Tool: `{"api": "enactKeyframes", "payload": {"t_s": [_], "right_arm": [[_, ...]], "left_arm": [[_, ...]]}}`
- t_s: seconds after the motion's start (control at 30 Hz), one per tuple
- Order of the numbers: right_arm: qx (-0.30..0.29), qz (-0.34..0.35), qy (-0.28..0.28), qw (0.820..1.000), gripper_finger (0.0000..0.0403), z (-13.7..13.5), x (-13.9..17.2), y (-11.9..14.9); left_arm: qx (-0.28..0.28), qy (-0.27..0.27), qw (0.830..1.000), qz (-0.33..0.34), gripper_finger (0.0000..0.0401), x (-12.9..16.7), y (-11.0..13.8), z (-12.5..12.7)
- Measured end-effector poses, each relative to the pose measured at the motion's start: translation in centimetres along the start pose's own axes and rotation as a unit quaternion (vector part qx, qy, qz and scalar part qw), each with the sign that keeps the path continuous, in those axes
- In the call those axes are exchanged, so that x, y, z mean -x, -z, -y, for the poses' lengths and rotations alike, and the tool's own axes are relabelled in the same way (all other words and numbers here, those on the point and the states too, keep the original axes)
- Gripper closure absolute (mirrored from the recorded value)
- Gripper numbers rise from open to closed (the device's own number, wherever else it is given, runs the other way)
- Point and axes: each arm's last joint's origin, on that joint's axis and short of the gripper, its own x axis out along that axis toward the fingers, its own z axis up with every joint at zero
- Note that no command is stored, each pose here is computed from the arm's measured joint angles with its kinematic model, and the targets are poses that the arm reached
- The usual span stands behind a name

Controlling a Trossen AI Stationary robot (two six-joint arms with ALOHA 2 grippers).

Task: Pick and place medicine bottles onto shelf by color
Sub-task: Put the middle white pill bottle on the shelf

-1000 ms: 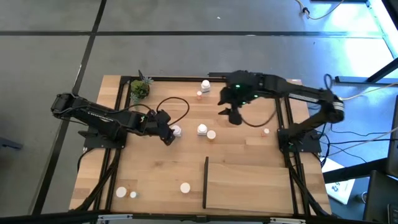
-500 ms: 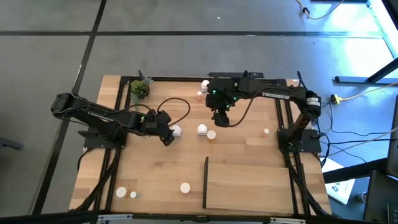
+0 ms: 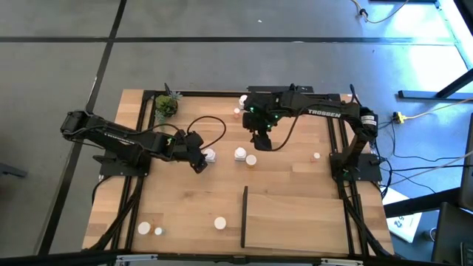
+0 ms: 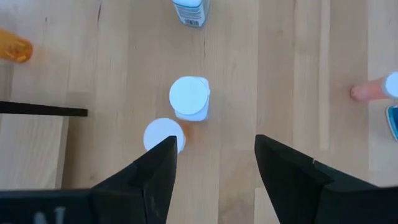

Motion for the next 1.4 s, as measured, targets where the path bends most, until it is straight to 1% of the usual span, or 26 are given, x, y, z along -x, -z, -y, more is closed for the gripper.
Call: {"api": "enactKeyframes", "payload": {"t_s": [0.13,0.2,0.3,0.4,0.57,0.73,0.87,1.03,1.13,1.27,1.4], "right_arm": [[0.009,0.003,0.001,1.000,0.0204,0.0,0.0,-0.1],[-0.002,0.006,0.001,1.000,0.0212,0.0,0.0,-0.1],[-0.001,0.007,-0.007,1.000,0.0212,0.0,0.0,-0.1],[-0.002,0.007,-0.007,1.000,0.0202,0.0,0.0,-0.1],[0.000,0.009,-0.006,1.000,0.0167,-0.1,0.0,-0.2],[0.013,0.026,-0.001,1.000,0.0141,0.0,-0.1,-0.4],[0.023,0.044,-0.014,0.999,0.0140,0.1,-1.1,-0.3],[0.018,0.037,-0.017,0.999,0.0139,0.3,-2.5,0.5],[0.022,0.043,-0.018,0.999,0.0139,0.2,-3.4,0.8],[0.049,0.063,-0.029,0.996,0.0139,-0.3,-4.8,1.1],[0.060,0.077,-0.039,0.994,0.0139,-0.7,-5.7,1.3]], "left_arm": [[0.000,0.000,1.000,0.000,0.0124,0.0,0.0,0.0],[0.000,0.000,1.000,0.000,0.0124,0.0,0.0,0.0],[0.000,0.000,1.000,0.000,0.0124,0.0,0.0,0.0],[0.000,0.000,1.000,0.000,0.0124,0.0,0.0,0.0],[0.000,0.000,1.000,0.000,0.0124,0.0,0.0,0.0],[0.000,0.000,1.000,0.000,0.0124,0.0,0.0,0.0],[0.000,0.000,1.000,0.000,0.0124,0.0,0.0,0.0],[-0.001,0.000,1.000,0.000,0.0124,0.0,0.0,0.0],[-0.015,0.000,1.000,0.000,0.0124,0.0,0.0,0.0],[-0.026,0.000,1.000,0.000,0.0124,0.0,0.0,0.0],[-0.026,0.000,1.000,0.000,0.0124,0.0,0.0,0.0]]}}
